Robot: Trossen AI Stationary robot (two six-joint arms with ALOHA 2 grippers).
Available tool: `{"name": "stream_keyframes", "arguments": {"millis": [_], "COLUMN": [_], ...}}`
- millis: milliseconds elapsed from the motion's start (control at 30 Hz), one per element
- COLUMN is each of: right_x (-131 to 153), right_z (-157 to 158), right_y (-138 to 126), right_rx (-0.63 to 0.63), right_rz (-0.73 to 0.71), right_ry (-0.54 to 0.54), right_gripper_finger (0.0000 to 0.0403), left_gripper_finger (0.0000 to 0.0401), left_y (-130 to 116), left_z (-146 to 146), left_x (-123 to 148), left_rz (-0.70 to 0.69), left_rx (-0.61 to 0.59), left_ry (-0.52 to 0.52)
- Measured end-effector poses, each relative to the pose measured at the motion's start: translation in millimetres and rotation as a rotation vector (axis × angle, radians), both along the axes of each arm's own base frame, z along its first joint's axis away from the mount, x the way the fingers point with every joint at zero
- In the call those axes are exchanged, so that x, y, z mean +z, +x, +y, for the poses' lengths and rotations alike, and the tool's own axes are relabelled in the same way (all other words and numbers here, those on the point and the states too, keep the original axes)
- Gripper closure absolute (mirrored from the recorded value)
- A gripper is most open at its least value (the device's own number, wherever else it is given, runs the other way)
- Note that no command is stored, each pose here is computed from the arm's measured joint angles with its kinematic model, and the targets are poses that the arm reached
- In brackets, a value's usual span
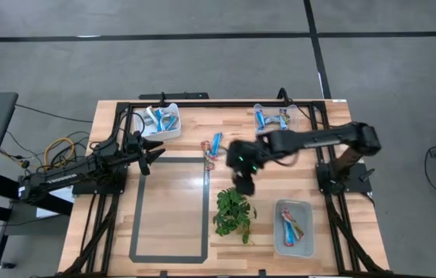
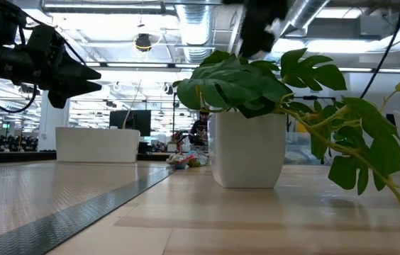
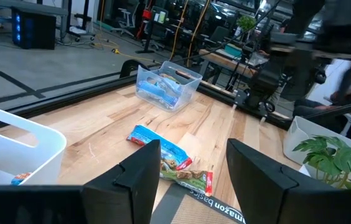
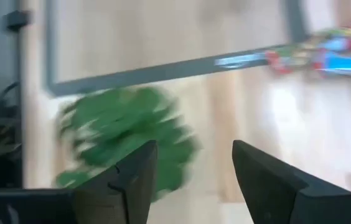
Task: Pick and place Granola Bars by type
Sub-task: Put the red granola bar into the gray bin
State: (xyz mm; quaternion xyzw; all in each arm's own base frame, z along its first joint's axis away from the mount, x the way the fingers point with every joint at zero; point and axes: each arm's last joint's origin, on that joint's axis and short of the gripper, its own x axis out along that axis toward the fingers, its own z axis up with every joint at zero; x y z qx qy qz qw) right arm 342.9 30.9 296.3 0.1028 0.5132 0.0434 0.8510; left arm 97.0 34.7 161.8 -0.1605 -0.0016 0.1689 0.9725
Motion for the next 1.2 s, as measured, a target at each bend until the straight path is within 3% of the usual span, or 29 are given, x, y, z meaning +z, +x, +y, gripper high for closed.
{"name": "stream_keyframes", "arguments": {"millis": [400, 600, 800, 1200], "right_x": [-31, -59, -87, -119], "right_z": [-100, -139, -150, -165], "right_y": [70, 84, 86, 97], "right_rx": [-0.486, -0.756, -0.996, -1.068], "right_rz": [0.072, 0.176, 0.288, 0.292], "right_ry": [0.057, 0.113, 0.206, 0.23], "right_gripper_finger": [0.0218, 0.0205, 0.0184, 0.0178], "left_gripper_finger": [0.0225, 0.0225, 0.0225, 0.0225], "left_y": [0, 0, 0, 0], "left_z": [0, 0, 0, 0], "left_x": [0, 0, 0, 0], "left_rz": [0.0, 0.0, 0.0, 0.0], "left_rx": [0.0, 0.001, 0.0, 0.0], "left_ry": [0.0, 0.0, 0.0, 0.0]}}
